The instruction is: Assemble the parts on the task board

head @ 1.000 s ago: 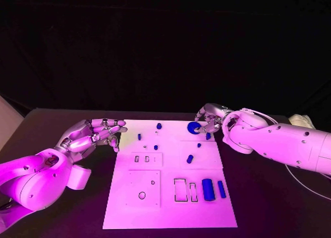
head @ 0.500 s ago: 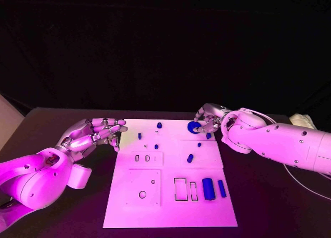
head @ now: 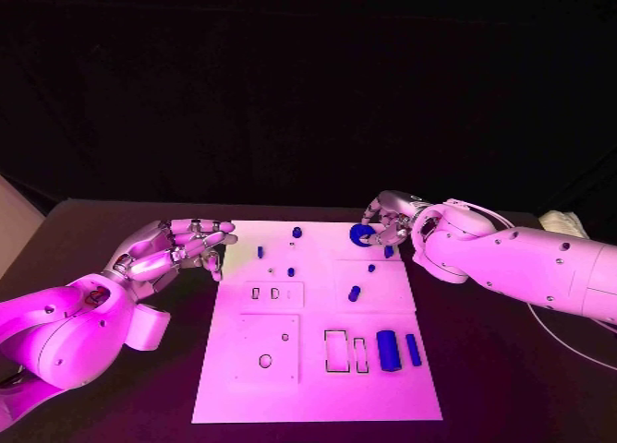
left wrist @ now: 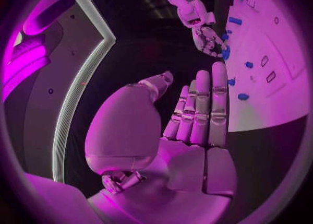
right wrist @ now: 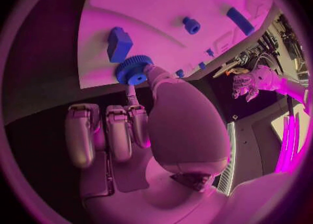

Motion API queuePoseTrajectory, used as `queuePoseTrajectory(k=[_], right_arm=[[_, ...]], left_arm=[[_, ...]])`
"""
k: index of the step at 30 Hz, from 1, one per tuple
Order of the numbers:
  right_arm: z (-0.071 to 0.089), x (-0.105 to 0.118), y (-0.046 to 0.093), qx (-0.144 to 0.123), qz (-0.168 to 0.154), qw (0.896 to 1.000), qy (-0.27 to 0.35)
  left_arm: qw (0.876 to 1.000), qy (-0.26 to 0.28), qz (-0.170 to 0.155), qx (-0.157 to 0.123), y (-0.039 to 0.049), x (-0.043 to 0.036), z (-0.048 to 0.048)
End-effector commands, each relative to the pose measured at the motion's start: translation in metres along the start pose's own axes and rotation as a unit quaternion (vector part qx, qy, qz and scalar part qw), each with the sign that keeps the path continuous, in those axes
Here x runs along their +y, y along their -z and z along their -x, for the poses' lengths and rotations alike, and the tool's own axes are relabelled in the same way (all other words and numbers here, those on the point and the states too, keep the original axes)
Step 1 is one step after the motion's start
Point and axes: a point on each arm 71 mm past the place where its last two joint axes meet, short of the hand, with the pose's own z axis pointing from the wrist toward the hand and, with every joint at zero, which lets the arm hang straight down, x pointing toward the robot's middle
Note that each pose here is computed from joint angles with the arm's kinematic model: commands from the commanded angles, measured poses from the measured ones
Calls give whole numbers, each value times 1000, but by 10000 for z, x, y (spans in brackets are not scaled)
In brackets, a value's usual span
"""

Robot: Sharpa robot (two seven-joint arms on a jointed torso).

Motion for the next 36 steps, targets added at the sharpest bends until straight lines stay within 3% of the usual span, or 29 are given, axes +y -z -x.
queuePoseTrajectory(k=[1, 7, 19, 26, 36], right_arm=[[-31, -15, 6, 7, -2, 1000, 28], [-31, 11, 14, 2, 5, 999, 33], [12, 245, 95, -48, 51, 997, 26], [31, 552, 150, -68, 95, 993, 32], [-71, 1114, 164, -78, 164, 982, 44]], left_arm=[[1000, 2, -3, 12, -5, -9, -21], [1000, 2, -3, 12, -4, -8, -22], [1000, 2, -2, 13, -7, -6, -25], [1000, 3, -1, 14, -13, -4, -34], [1000, 4, -1, 18, -22, -2, -56]])
